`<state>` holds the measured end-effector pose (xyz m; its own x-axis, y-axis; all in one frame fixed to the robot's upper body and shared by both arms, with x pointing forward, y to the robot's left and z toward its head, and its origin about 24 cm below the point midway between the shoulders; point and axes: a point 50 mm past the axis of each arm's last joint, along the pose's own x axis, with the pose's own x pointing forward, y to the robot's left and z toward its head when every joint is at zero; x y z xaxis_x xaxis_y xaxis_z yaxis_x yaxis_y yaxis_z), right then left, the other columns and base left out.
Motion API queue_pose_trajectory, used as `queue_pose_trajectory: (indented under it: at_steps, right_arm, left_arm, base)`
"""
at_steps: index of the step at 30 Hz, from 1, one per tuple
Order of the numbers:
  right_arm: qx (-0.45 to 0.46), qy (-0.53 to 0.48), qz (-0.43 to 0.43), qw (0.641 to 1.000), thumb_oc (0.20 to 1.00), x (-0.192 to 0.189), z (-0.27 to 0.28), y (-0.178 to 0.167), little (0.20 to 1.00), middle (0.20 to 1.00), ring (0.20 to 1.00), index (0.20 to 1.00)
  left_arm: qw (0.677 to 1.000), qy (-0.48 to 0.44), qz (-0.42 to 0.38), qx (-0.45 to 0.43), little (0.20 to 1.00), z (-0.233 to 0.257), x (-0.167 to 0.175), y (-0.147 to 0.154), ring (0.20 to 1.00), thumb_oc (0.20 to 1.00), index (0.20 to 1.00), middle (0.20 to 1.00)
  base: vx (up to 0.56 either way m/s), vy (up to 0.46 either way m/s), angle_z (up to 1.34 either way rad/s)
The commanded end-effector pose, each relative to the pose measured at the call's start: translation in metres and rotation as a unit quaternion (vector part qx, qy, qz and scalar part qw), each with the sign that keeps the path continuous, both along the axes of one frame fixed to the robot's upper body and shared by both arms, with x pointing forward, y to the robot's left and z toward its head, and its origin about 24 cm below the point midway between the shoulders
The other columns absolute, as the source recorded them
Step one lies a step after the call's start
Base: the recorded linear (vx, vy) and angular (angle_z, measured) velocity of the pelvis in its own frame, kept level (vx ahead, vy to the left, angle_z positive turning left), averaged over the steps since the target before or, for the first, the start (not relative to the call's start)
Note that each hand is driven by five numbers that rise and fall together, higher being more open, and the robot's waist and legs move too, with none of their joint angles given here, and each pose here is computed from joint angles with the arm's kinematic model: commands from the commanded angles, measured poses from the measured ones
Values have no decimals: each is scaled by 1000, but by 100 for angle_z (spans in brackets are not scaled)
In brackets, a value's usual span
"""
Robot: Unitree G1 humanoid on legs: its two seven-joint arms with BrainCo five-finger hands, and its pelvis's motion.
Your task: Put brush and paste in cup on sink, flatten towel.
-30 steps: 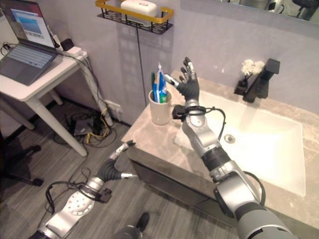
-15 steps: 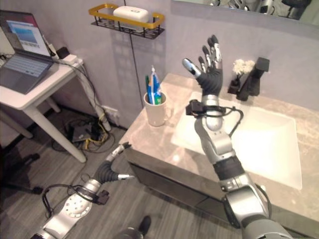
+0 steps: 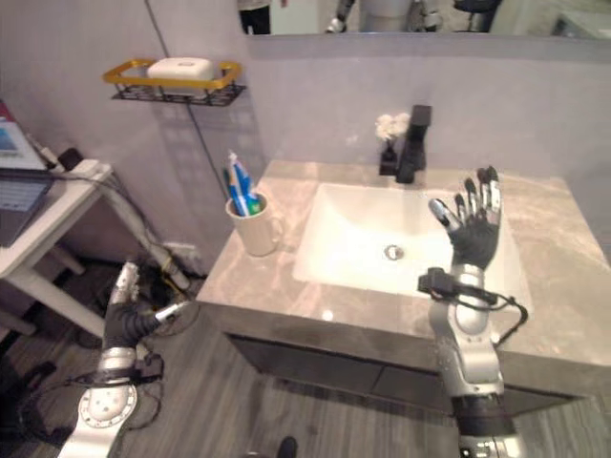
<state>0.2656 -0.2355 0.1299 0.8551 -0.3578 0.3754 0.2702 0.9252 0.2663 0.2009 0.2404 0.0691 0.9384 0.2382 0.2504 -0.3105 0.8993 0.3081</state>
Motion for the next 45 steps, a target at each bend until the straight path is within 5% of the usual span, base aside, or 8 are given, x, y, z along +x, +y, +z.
queue_pose_trajectory:
  at_steps: [1, 24, 45]
  right_arm:
    - [-42, -86, 0, 995, 1000, -5, 30, 2, 1000, 1000, 1000, 1000]
    - [-15, -18, -69, 997, 1000, -39, -16, -27, 1000, 1000, 1000, 1000]
    - [-28, -62, -89, 994, 1000, -39, 5, -33, 1000, 1000, 1000, 1000]
  left_arm:
    - [996, -86, 18, 32, 1000, 34, 3, 13, 1000, 1000, 1000, 1000]
    - [980, -128, 147, -33, 1000, 29, -1, 39, 1000, 1000, 1000, 1000]
    - [984, -126, 124, -29, 1000, 30, 12, 35, 1000, 1000, 1000, 1000]
  base:
    - [11, 40, -14]
    - [37, 35, -16]
    - [30, 12, 11]
